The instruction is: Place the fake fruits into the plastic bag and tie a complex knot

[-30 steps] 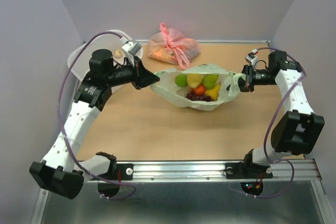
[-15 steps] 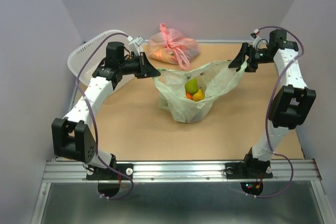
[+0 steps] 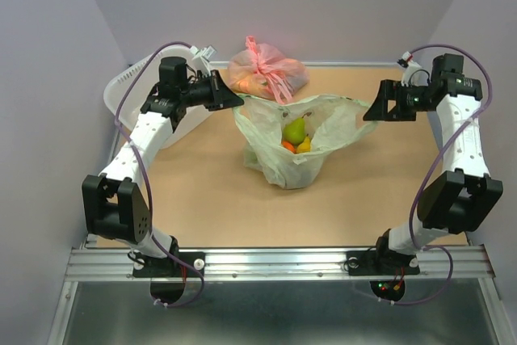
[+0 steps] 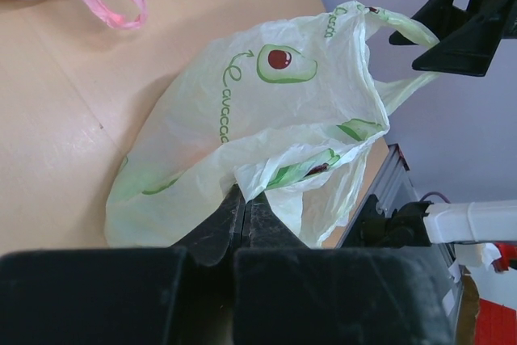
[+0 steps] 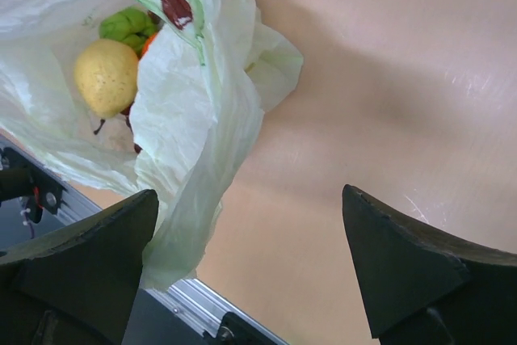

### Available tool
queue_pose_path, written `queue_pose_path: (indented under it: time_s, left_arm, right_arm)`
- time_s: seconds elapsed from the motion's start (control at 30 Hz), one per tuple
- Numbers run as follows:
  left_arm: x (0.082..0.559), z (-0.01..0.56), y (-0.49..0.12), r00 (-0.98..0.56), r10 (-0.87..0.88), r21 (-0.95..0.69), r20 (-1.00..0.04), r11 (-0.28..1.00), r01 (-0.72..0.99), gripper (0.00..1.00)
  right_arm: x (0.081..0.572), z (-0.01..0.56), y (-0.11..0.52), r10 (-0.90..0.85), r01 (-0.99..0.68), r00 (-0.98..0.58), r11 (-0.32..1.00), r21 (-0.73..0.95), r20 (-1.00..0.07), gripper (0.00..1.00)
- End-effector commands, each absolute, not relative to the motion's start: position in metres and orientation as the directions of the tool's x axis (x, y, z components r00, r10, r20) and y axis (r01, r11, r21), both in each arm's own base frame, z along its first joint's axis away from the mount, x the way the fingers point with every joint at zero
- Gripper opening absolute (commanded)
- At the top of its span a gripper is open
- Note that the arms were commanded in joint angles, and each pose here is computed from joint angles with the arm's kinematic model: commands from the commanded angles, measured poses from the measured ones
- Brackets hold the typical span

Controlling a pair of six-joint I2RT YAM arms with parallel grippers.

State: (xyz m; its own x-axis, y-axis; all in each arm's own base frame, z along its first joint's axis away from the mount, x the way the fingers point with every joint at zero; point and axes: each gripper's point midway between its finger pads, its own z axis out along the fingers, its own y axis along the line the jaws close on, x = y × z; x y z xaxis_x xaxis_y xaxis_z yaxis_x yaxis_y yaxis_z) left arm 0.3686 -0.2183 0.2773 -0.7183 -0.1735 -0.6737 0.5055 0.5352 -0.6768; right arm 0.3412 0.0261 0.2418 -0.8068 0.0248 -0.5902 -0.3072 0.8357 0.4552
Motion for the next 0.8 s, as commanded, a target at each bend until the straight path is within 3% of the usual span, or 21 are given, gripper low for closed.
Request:
queue_pose_path:
  time_s: [0.0, 0.17, 0.33, 0.53, 0.67, 0.77]
  left_arm:
    - [0.372, 0.299, -0.217, -0.659, -0.201, -0.649, -0.725, 0.52, 0.555, 0.0]
    - [0.376, 0.304, -0.213, -0.641, -0.202, -0.634, -0.741, 0.526, 0.567, 0.0]
    - [0.383, 0.307, -0.209, -0.63, -0.185, -0.615, -0.754, 0.535, 0.58, 0.0]
    - [0.379, 0.306, -0.208, -0.622, -0.165, -0.6, -0.765, 0.535, 0.595, 0.0]
    - [0.376, 0.3, -0.206, -0.626, -0.158, -0.597, -0.764, 0.541, 0.592, 0.0]
    - [0.375, 0.298, -0.206, -0.624, -0.154, -0.593, -0.766, 0.544, 0.594, 0.0]
  right_arm:
    - [0.34, 0.295, 0.039, 0.022, -0.43, -0.718, 0.772, 0.469, -0.696, 1.0]
    - [0.317, 0.266, 0.049, -0.007, -0.452, -0.755, 0.73, 0.512, -0.656, 0.97]
    - [0.308, 0.262, 0.058, -0.029, -0.521, -0.717, 0.687, 0.507, -0.697, 0.91]
    - [0.337, 0.282, 0.053, 0.018, -0.526, -0.648, 0.713, 0.464, -0.762, 0.66]
    - [0.349, 0.3, 0.053, 0.036, -0.544, -0.604, 0.712, 0.445, -0.796, 0.65]
    - [0.352, 0.304, 0.06, 0.035, -0.566, -0.598, 0.689, 0.453, -0.801, 0.31]
